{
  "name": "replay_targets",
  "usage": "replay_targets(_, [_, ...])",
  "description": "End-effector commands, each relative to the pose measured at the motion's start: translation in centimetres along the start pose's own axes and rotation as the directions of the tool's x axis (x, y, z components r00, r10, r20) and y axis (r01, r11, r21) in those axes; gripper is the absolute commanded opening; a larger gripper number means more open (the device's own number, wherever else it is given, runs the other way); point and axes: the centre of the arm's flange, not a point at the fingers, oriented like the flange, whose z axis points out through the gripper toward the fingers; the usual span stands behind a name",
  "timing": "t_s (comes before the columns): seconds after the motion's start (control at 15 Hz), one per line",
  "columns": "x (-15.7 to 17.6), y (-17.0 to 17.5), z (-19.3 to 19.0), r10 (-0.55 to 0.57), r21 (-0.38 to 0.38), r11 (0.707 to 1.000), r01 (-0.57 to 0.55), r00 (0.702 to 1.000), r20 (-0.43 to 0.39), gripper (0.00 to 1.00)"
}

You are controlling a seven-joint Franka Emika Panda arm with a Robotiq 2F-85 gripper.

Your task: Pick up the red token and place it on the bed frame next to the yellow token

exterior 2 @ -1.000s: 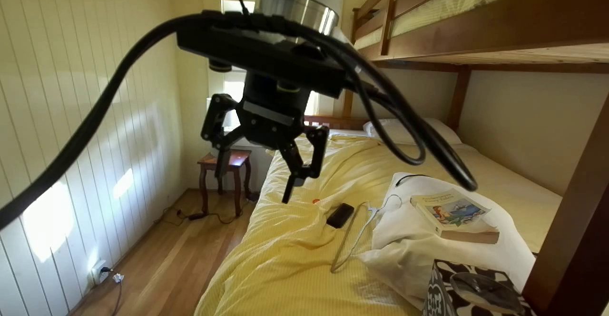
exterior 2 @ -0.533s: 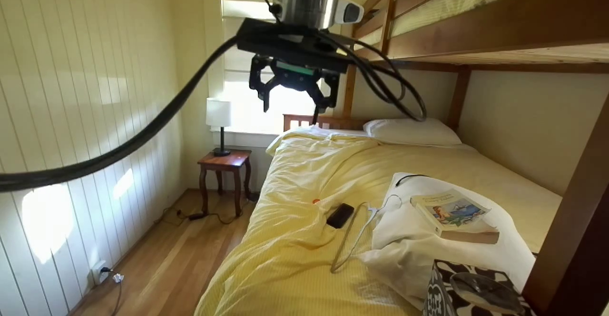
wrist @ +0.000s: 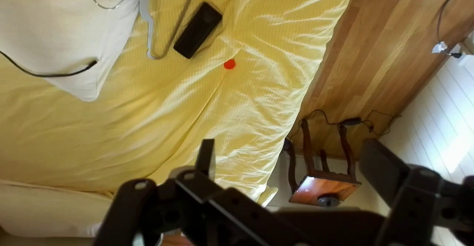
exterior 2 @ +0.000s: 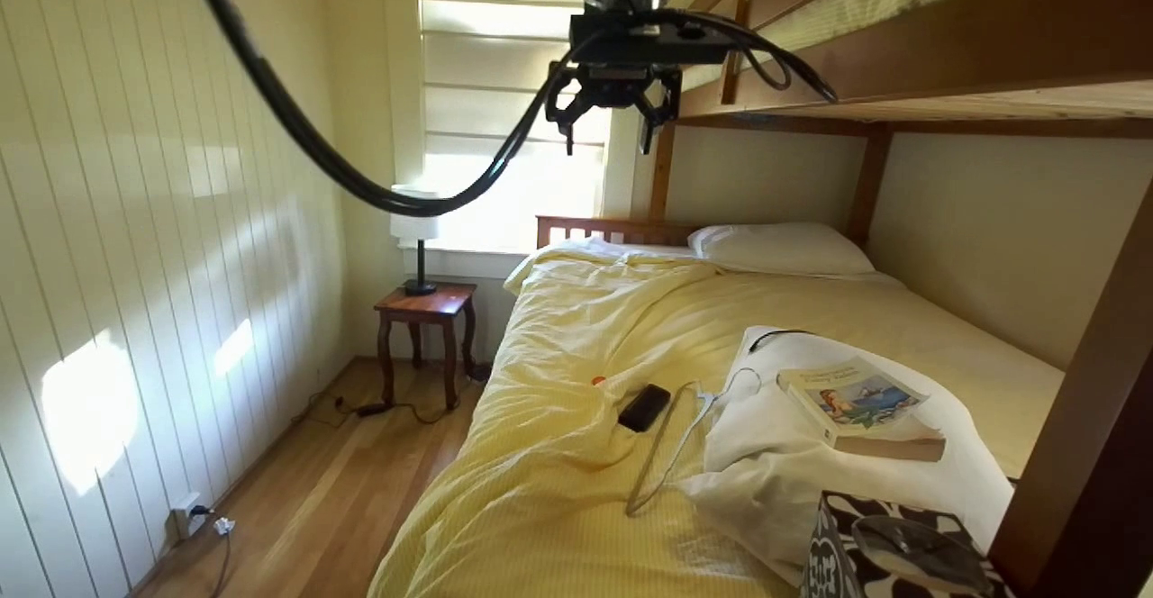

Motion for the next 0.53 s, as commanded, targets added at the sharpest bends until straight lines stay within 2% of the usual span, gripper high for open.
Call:
replay_targets(0.0, [5.3, 5.1, 2.7, 0.062, 0.039, 0.997, -0.062, 0.998, -0.014, 1.0])
replay_targets(0.07, [5.5, 5.8, 2.7, 0.079, 0.044, 0.996, -0.077, 0.996, -0.029, 1.0])
replay_targets(0.13, [2.8, 2.7, 2.7, 0.057, 0.021, 0.998, -0.056, 0.998, -0.018, 1.0])
replay_targets(0.27, [3.6, 4.3, 3.8, 0.077, 0.021, 0.997, -0.077, 0.997, -0.021, 1.0])
replay_targets(0.47, [4.0, 4.8, 3.7, 0.08, 0.021, 0.997, -0.08, 0.997, -0.02, 1.0])
